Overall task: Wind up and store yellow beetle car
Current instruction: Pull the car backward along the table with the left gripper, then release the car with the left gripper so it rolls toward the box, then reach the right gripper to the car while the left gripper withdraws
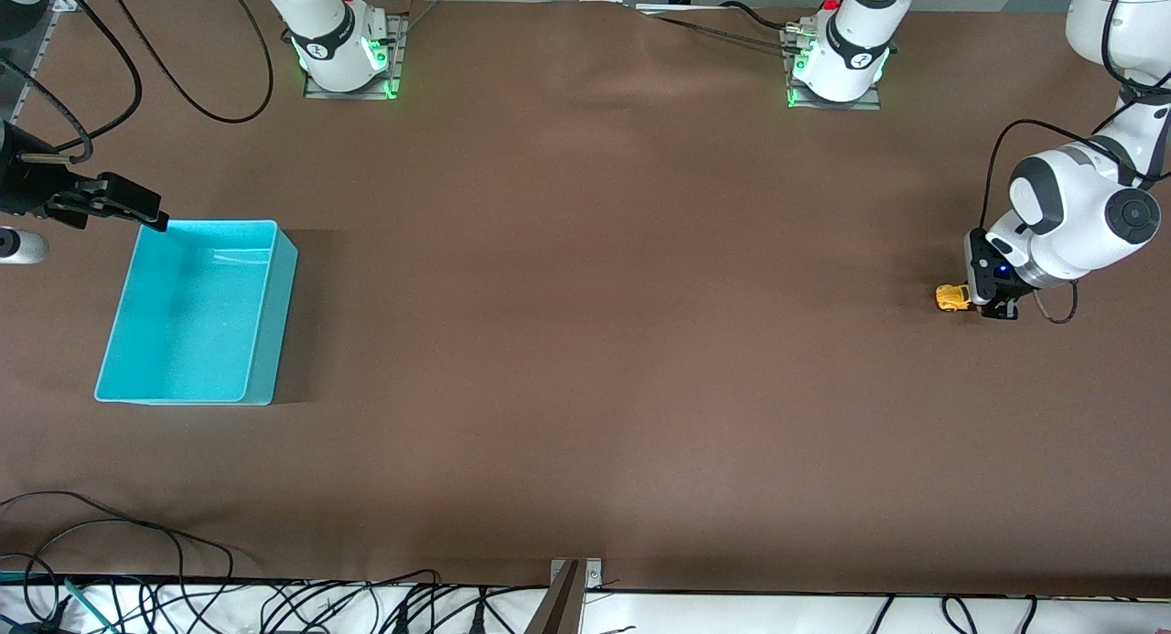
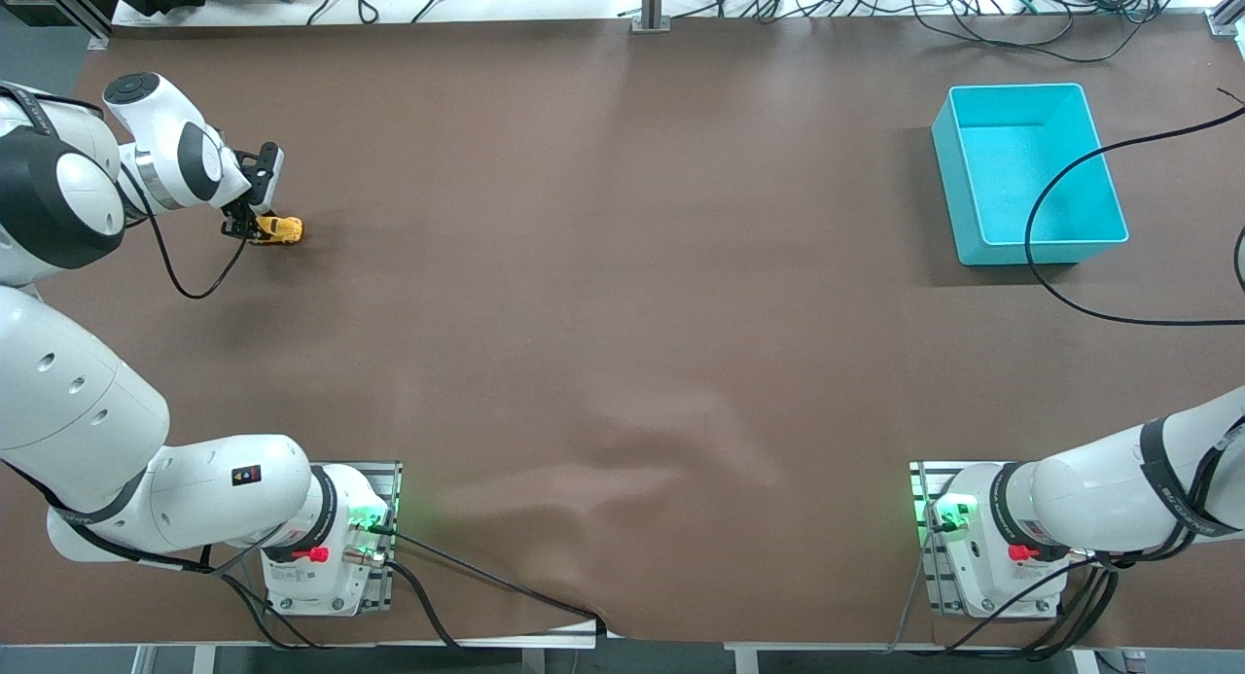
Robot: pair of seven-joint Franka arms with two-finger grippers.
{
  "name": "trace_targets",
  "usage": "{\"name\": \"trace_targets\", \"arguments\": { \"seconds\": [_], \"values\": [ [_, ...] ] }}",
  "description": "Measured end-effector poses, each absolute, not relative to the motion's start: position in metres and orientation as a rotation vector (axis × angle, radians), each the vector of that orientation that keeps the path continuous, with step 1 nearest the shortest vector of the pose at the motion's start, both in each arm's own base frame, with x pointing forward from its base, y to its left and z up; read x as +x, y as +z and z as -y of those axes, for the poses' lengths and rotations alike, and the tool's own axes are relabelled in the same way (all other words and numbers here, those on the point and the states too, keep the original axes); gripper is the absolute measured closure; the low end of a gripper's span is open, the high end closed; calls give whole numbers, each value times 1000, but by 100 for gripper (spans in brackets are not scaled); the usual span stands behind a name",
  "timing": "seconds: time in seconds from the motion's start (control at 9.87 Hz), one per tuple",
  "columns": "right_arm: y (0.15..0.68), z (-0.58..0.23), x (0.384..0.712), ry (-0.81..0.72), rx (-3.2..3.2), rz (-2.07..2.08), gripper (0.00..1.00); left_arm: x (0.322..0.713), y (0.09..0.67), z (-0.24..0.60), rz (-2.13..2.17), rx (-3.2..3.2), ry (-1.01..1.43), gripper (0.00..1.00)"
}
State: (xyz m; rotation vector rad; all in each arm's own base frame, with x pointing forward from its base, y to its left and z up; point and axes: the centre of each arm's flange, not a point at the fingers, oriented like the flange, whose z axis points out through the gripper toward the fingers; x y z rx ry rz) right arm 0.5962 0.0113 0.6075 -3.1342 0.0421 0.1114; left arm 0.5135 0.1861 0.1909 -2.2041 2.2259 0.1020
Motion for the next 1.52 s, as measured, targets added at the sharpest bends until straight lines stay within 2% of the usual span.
{"name": "trace_targets", "arguments": {
  "seconds": [0.2, 0.3, 0.41, 0.61, 1.22, 1.52],
  "values": [
    [607, -11, 596, 111, -3134, -42, 0, 510, 177, -183, -2230, -2227, 124, 45],
    [607, -11, 596, 111, -3134, -42, 0, 510, 174, -181, -2235, -2224, 126, 36],
    [607, -11, 596, 111, -3134, -42, 0, 512, 174, -178, -2240, -2217, 124, 19],
    [607, -11, 596, 112, -3134, -42, 0, 515, 175, -175, -2243, -2209, 121, 0],
    [607, -10, 596, 112, -3134, -46, 0, 521, 189, -171, -2222, -2198, 97, 0],
    [607, -10, 596, 112, -3134, -46, 0, 533, 239, -173, -2167, -2152, 18, 0]
  ]
}}
